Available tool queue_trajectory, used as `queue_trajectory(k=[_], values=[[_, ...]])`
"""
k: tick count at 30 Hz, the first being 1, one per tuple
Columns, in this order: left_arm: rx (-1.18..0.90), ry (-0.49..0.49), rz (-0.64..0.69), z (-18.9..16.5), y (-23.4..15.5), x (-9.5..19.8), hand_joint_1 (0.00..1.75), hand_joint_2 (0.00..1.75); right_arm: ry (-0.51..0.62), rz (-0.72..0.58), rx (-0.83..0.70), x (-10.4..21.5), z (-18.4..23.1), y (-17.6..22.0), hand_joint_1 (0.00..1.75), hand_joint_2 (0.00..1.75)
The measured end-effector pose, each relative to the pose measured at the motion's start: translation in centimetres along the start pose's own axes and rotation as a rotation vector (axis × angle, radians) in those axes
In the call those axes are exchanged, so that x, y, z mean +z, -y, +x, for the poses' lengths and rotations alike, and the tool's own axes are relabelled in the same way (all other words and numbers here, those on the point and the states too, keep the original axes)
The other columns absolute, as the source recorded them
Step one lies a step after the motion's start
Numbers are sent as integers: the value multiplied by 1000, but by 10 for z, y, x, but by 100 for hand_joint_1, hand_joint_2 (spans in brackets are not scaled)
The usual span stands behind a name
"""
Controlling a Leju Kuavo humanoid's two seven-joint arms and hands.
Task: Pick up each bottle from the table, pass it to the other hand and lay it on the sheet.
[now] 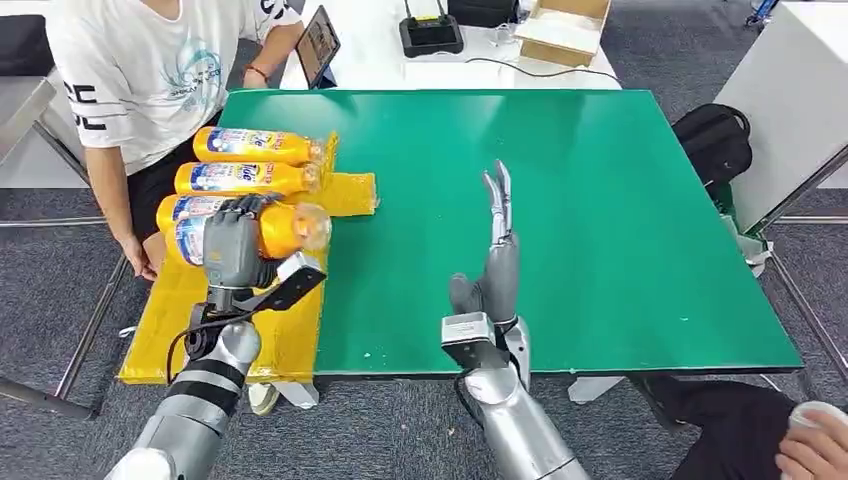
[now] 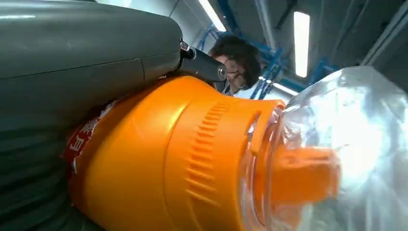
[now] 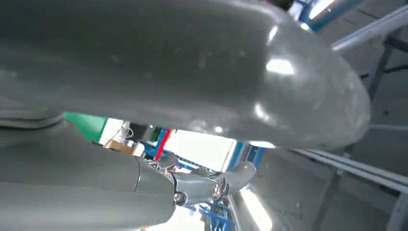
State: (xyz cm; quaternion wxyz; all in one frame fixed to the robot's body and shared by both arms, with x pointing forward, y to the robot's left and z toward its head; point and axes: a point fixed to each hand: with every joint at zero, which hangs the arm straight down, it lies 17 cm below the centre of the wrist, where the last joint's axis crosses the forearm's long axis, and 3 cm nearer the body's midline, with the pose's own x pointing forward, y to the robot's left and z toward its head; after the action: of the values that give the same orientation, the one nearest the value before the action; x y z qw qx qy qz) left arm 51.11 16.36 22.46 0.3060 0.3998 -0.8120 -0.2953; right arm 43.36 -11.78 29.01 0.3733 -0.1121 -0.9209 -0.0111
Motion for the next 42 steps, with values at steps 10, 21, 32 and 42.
queue_trajectory(k=[10, 21, 32, 42], values=[[-326, 115, -229, -11, 42, 15, 175, 175, 12, 0, -16, -5, 4, 1, 0, 0], [-361, 67, -639, -66, 118, 77, 175, 175, 12, 35, -57, -4, 7, -10, 0, 0], [-378, 24, -745, -89, 127, 92, 175, 175, 3, 54, -65, -1, 6, -16, 0, 0], [-250, -122, -799, -108, 126, 90, 0, 175, -3, 86, -73, 1, 6, -24, 0, 0]])
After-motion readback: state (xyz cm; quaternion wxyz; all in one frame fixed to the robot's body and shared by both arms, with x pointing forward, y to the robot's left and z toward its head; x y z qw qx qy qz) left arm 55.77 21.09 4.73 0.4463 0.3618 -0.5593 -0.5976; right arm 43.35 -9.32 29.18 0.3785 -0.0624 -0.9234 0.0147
